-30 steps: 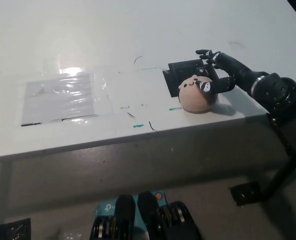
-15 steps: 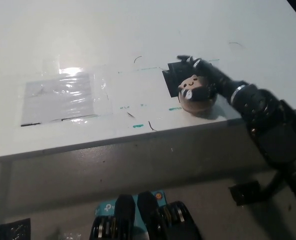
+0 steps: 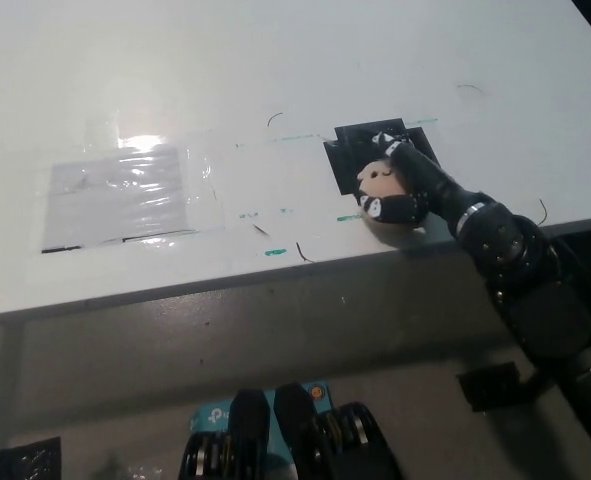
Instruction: The robot uses its right hand to grab and squeeze a pink dumpling toy kept on the black mask on the desk
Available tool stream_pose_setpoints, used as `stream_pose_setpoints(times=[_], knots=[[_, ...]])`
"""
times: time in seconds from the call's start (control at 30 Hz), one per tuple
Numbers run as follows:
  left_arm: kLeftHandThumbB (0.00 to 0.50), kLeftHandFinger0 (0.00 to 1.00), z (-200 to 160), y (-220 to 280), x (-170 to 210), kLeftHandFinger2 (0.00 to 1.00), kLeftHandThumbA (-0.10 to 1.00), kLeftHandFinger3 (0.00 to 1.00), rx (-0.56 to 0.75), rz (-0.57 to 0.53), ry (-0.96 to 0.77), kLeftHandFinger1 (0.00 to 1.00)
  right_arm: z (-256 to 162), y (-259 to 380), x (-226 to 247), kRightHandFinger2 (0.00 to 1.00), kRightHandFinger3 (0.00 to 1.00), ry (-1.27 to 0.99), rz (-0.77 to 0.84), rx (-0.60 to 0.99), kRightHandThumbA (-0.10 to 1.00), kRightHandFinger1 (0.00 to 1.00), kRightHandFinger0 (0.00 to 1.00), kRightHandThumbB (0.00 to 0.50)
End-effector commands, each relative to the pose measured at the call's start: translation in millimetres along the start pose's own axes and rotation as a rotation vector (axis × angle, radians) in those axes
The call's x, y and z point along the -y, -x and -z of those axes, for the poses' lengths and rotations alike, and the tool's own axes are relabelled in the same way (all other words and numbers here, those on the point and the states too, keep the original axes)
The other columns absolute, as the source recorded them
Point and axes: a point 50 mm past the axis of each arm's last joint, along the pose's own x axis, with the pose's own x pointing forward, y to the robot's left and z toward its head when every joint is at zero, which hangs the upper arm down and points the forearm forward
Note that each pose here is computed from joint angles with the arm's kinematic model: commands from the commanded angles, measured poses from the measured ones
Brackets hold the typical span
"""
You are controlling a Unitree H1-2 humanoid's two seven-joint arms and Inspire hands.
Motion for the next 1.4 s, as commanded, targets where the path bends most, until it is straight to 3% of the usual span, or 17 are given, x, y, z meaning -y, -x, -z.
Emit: stream_pose_setpoints(times=[0.0, 0.2, 0.7, 0.8, 0.83, 0.87, 0.9, 0.93, 0.97, 1.0, 1.03, 1.07, 1.13, 1.17, 1.23, 1.3, 1.37], knots=[[0.5, 0.0, -18.7, -1.1, -11.4, 0.12, 1.0, 0.18, 0.066, 0.006, -0.023, 0.01, 9.9, 1.9, 13.3, 1.0, 1.0, 0.108, 0.063, 0.02, 0.46, 1.0, 1.0, 0.401], [0.5, 0.0, -25.4, -3.8, -11.3, 0.11, 1.0, 0.18, 0.067, 0.01, -0.029, 0.01, 1.9, -7.4, 27.6, 1.0, 1.0, 0.122, 0.097, 0.028, 0.51, 1.0, 1.0, 0.392], [0.5, 0.0, -38.9, -11.4, -11.9, 0.04, 1.0, 0.07, 0.09, 0.007, -0.068, 0.0, -23.9, -29.7, -36.9, 1.0, 1.0, 0.277, -0.285, -0.017, 0.49, 1.0, 1.0, 0.403], [0.5, 0.0, -39.7, -12.6, -11.4, 0.04, 1.0, 0.04, 0.092, 0.01, -0.068, 0.01, -27.8, -32.0, -42.1, 1.0, 1.0, 0.338, -0.311, -0.023, 0.53, 1.0, 0.96, 0.45], [0.5, 0.0, -39.1, -12.8, -12.0, 0.04, 1.0, 0.03, 0.101, 0.015, -0.067, 0.01, -28.3, -31.2, -45.4, 0.93, 1.0, 0.391, -0.33, -0.026, 0.46, 0.58, 0.34, 0.413], [0.5, 0.0, -38.7, -13.1, -12.5, 0.04, 1.0, 0.02, 0.1, 0.013, -0.068, 0.02, -28.4, -30.4, -45.9, 0.86, 1.0, 0.407, -0.33, -0.039, 0.45, 0.43, 0.16, 0.409], [0.5, 0.0, -39.0, -13.1, -13.1, 0.04, 1.0, 0.02, 0.101, 0.012, -0.068, 0.02, -28.2, -29.7, -46.1, 1.0, 1.0, 0.419, -0.331, -0.046, 0.38, 0.44, 0.18, 0.367], [0.5, 0.0, -39.5, -12.9, -13.7, 0.04, 1.0, 0.02, 0.104, 0.013, -0.067, 0.02, -27.9, -29.2, -46.0, 1.0, 1.0, 0.425, -0.332, -0.047, 0.38, 0.43, 0.19, 0.377], [0.5, 0.0, -39.9, -11.6, -13.8, 0.04, 1.0, 0.01, 0.099, 0.006, -0.066, 0.02, -25.8, -25.0, -46.4, 1.0, 1.0, 0.454, -0.313, -0.057, 0.13, 0.17, 0.0, 0.237], [0.5, 0.0, -40.3, -11.1, -13.7, 0.05, 1.0, 0.01, 0.099, 0.007, -0.065, 0.02, -24.0, -23.7, -45.9, 0.82, 1.0, 0.477, -0.297, -0.042, -0.05, 0.04, 0.0, 0.147], [0.5, 0.0, -40.0, -11.2, -13.9, 0.05, 1.0, 0.01, 0.099, 0.01, -0.063, 0.02, -22.5, -22.8, -45.2, 0.76, 1.0, 0.486, -0.289, -0.029, -0.1, 0.0, 0.0, 0.125], [0.5, 0.0, -39.5, -11.2, -13.8, 0.05, 1.0, 0.01, 0.101, 0.015, -0.058, 0.02, -21.4, -20.8, -43.5, 0.56, 1.0, 0.503, -0.274, -0.016, -0.1, 0.0, 0.0, 0.023], [0.5, 0.0, -39.3, -10.7, -13.4, 0.05, 1.0, 0.01, 0.098, 0.01, -0.064, 0.02, -19.5, -20.0, -41.5, 0.44, 1.0, 0.524, -0.249, -0.006, -0.1, 0.04, 0.01, 0.0], [0.5, 0.0, -38.4, -10.3, -13.4, 0.05, 1.0, 0.01, 0.101, 0.011, -0.06, 0.03, -14.0, -18.7, -40.0, 0.32, 0.95, 0.582, -0.151, 0.069, -0.1, 0.04, 0.0, 0.0], [0.5, 0.0, -38.2, -10.4, -13.6, 0.05, 1.0, 0.02, 0.1, 0.011, -0.065, 0.03, -9.7, -17.1, -39.5, 0.18, 0.42, 0.61, -0.089, 0.121, -0.1, 0.01, 0.0, 0.0], [0.5, 0.0, -37.0, -11.0, -12.1, 0.05, 1.0, 0.02, 0.102, 0.017, -0.062, 0.03, -5.6, -13.7, -38.8, 0.15, 0.06, 0.624, -0.022, 0.168, -0.1, 0.04, 0.0, 0.0], [0.5, 0.0, -37.8, -11.3, -11.4, 0.04, 1.0, 0.0, 0.101, 0.015, -0.065, 0.03, -1.6, -10.8, -38.3, 0.45, 0.13, 0.599, 0.083, 0.245, -0.1, 0.16, 0.0, 0.0]])
